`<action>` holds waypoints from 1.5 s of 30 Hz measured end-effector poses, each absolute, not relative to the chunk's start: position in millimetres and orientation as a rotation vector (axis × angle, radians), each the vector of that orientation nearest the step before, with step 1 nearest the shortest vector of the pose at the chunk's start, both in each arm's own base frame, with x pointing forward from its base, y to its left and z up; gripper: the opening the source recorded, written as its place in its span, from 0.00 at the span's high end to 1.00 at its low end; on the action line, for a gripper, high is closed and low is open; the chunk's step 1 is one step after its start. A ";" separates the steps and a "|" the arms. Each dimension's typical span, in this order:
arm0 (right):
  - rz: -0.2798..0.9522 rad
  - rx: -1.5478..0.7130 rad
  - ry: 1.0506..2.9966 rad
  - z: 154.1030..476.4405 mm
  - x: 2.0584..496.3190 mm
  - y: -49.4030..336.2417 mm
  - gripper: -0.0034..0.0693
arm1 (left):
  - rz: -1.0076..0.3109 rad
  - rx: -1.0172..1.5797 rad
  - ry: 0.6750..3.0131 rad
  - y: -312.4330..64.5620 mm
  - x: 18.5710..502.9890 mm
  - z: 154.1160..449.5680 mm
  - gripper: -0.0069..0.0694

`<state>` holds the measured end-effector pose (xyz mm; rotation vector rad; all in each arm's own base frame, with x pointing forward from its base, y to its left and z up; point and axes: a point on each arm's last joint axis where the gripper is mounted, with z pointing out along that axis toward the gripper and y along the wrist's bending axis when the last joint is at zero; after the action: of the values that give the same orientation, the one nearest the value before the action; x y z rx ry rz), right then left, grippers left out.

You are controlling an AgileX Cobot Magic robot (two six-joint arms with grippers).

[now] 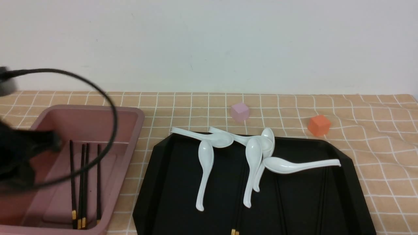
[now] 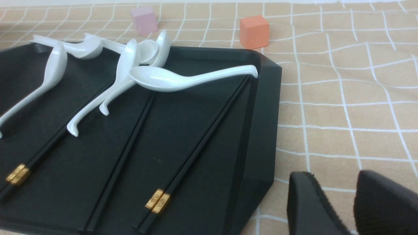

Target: On brown tablecloth take chopsticks from black tray and put them in box.

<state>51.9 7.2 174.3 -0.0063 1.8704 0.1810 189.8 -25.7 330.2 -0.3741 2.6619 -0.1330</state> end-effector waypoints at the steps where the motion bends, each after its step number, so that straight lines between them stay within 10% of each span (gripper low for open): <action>1: 0.181 -0.006 1.870 174.3 51.9 7.2 0.62 | -0.140 -0.372 2.645 -24.0 178.5 330.4 0.93; 16: 0.181 -0.006 1.870 174.3 51.9 7.2 0.62 | -0.444 -0.300 2.015 -15.2 72.2 302.7 0.93; 45: 0.181 -0.006 1.870 174.3 51.9 7.2 0.62 | -0.291 -0.222 1.959 -4.4 52.4 258.3 0.93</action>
<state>51.9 7.2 174.3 -0.0057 1.8704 0.1815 52.4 -4.4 258.3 -0.2220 1.9585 -0.2906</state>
